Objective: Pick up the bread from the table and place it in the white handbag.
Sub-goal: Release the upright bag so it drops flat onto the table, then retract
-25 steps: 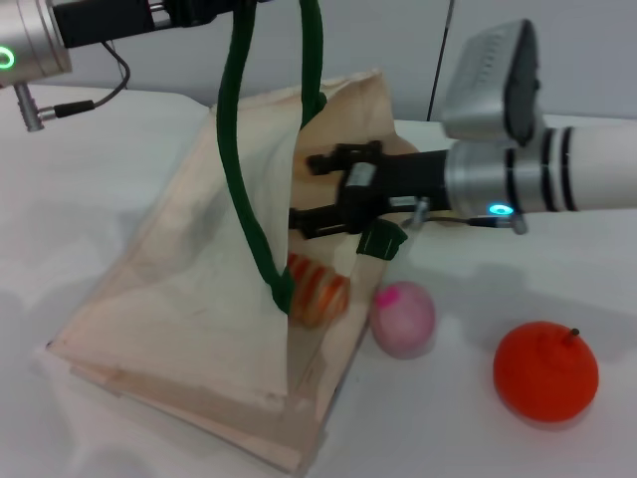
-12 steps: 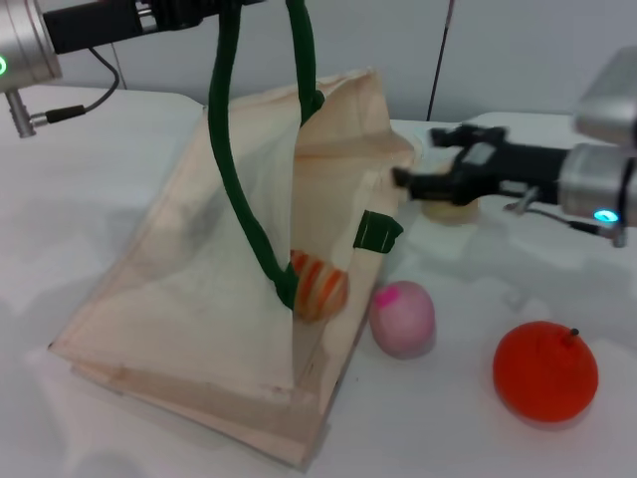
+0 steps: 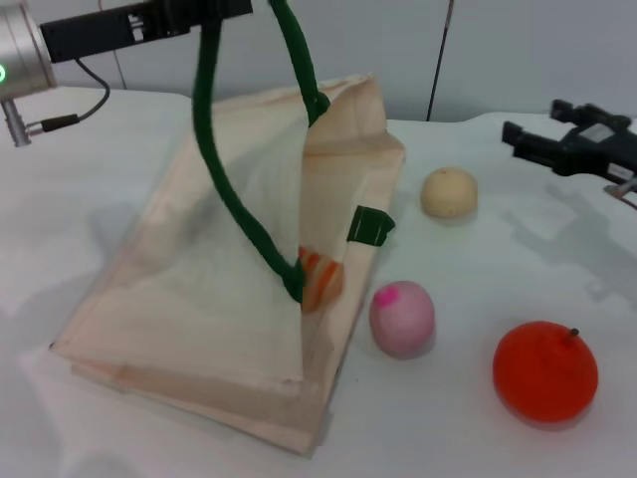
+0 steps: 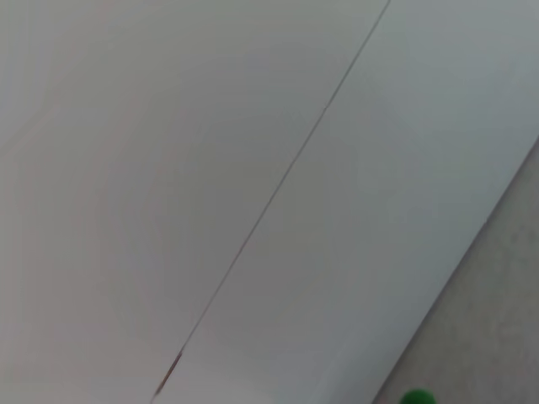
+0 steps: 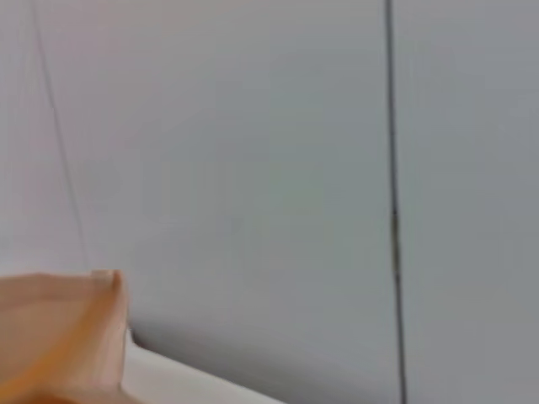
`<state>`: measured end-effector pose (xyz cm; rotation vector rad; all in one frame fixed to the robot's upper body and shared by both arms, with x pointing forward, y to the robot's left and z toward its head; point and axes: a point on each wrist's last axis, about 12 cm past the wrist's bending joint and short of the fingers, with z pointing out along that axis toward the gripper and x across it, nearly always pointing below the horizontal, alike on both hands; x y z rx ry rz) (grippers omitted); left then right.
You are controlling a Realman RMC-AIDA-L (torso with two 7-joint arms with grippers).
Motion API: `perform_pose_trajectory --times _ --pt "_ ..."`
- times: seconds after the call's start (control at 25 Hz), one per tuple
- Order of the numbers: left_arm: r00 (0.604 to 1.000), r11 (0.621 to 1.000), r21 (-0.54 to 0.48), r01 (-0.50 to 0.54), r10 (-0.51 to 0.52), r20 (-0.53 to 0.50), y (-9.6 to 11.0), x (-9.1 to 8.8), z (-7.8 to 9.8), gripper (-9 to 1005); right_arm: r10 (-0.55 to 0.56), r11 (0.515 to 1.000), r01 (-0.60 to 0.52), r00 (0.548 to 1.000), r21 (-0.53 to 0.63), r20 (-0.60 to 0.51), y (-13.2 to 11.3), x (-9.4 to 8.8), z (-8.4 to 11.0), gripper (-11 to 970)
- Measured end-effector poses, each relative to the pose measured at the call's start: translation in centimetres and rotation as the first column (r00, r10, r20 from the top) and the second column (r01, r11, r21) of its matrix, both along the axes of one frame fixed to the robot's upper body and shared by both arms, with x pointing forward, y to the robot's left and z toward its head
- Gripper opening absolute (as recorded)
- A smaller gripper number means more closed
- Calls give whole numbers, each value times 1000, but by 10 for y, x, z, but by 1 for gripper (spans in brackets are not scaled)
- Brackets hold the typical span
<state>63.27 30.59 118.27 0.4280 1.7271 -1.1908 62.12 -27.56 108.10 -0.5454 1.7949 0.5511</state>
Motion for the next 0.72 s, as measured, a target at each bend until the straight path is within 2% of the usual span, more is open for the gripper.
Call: perform_pose_trajectory --times 0.12,0.36,0.56,0.68,0.72 --pt "1000 1000 20 6 -6 -9 0 -1 -3 120 -13 1000 13 1000 9 4 -2 0 0 894" --pt "998 995 88 40 -36 -52 -4 -1 -8 329 -20 1000 20 1000 21 -5 -2 -3 -3 893" --pt "994 988 140 64 -50 -98 -3 -1 -12 548 -40 998 40 999 40 -1 -5 -2 -2 894" --pt "994 989 138 59 -45 -100 -2 -1 -12 671 -51 998 51 999 48 -2 -6 -3 -2 893" --pt "998 991 125 44 -38 -56 -2 -1 -10 712 -62 997 62 998 53 -3 -8 -4 -3 893"
